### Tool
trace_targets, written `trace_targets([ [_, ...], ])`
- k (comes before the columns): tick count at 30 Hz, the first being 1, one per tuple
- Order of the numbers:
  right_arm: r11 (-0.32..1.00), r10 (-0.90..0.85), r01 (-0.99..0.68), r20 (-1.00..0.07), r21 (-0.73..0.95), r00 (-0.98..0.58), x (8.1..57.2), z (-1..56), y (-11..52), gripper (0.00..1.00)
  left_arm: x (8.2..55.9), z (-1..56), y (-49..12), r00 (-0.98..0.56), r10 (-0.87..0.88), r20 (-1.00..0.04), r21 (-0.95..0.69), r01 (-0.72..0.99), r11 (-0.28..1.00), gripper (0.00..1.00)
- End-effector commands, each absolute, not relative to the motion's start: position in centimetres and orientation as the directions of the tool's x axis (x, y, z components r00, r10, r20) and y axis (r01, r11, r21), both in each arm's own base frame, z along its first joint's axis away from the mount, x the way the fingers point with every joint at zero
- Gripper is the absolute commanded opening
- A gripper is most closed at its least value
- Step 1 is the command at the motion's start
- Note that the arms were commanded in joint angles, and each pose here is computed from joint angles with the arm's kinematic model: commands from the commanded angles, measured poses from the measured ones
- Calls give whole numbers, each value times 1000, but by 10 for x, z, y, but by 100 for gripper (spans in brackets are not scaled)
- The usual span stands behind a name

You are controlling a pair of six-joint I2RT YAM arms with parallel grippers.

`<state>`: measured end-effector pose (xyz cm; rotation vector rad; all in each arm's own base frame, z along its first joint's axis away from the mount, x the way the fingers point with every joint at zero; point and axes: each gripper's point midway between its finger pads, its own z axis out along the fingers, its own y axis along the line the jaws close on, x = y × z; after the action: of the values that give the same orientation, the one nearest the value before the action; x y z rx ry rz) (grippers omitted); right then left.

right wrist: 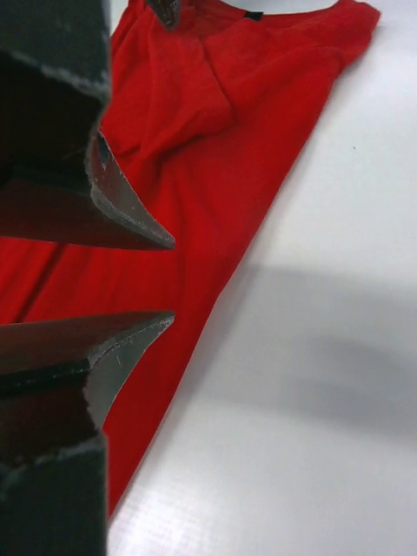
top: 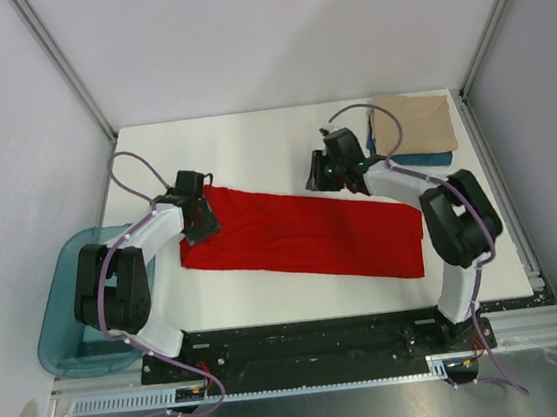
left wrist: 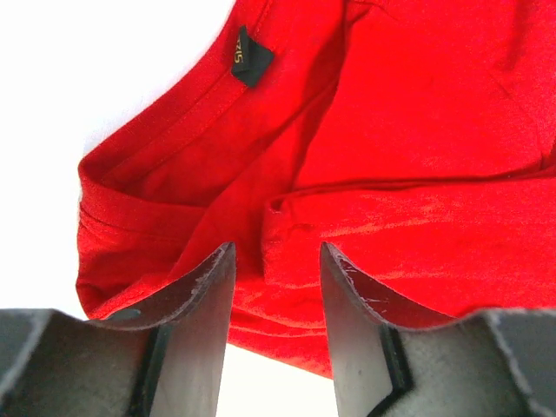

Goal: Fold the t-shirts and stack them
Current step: Fold the other side of the tshirt into a rectangle

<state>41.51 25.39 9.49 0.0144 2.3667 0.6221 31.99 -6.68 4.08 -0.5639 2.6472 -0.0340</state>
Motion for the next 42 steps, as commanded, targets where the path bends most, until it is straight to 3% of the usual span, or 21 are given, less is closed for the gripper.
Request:
trace_targets([
  [1,859,103,-269,-662,436,-743,427,101,304,38,336,54,-68,-788,-424,-445,-155,-399,904,48],
  [12,852,-26,-360,-657,379,-754,422,82,374,41,348,46,-73,-800,-417,-432,-156,-389,908,38],
  [23,838,-93,-411,-649,358,-755,412,68,408,49,351,54,-75,-793,-415,-446,-176,-377,910,10],
  [28,830,-113,-429,-646,356,-755,409,64,418,53,350,59,-76,-788,-414,-455,-188,-369,910,1],
  [42,810,-114,-441,-632,388,-766,400,62,436,53,344,75,-78,-776,-412,-478,-223,-346,911,0],
])
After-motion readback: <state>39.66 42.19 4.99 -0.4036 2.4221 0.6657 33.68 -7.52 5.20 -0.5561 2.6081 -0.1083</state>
